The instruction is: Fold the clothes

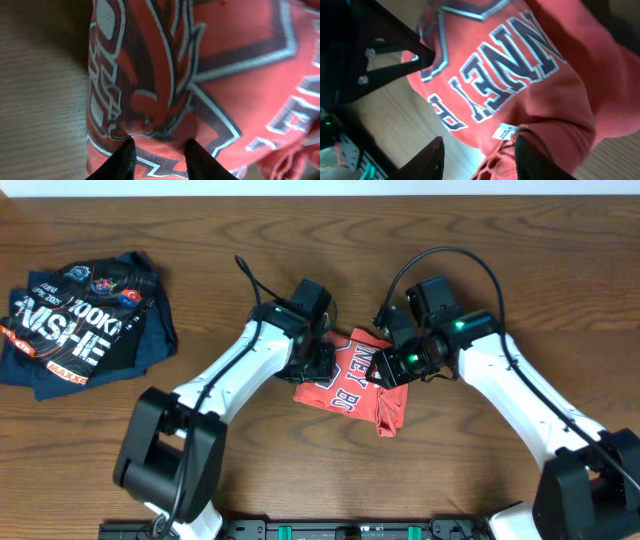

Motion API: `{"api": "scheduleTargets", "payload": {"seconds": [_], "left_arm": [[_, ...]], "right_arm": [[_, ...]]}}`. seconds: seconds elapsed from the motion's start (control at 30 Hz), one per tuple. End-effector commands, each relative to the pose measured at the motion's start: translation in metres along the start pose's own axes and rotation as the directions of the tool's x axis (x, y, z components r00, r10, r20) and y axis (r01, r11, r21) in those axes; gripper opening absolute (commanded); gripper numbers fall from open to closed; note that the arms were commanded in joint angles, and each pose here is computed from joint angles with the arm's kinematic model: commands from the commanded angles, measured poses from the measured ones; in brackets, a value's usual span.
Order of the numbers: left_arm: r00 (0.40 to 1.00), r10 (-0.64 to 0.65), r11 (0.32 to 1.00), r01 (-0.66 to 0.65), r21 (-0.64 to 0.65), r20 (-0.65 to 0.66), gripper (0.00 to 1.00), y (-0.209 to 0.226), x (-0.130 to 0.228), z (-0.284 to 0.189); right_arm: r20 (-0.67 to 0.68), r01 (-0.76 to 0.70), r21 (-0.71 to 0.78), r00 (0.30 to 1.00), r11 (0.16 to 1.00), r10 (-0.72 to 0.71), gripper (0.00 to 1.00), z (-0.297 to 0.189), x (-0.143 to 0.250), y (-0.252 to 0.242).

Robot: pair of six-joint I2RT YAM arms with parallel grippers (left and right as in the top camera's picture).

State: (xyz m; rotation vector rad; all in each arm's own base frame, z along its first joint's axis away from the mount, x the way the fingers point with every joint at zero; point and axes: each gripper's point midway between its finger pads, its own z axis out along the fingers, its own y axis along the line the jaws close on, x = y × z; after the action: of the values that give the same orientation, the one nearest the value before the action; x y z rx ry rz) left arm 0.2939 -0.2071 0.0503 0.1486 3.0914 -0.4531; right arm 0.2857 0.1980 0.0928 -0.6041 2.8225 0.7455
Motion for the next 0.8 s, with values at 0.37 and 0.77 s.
{"api": "scheduleTargets", "payload": {"seconds": [0.37,0.77], "left_arm": [[0.993,-0.049,0.995,0.039,-0.094,-0.104,0.34,0.026,0.02,0.034],[0.996,-0.054,0.993,0.045,-0.113,-0.074,0.34,0.027,0.016,0.024]], "right_arm": [[0.06,-0.171,0.513,0.985,0.841,0.163,0.44,0.026,0.0,-0.124],[0.074,-0.188,0.553,0.981,0.812,0.177,0.47,0.015,0.001,-0.141]]}}
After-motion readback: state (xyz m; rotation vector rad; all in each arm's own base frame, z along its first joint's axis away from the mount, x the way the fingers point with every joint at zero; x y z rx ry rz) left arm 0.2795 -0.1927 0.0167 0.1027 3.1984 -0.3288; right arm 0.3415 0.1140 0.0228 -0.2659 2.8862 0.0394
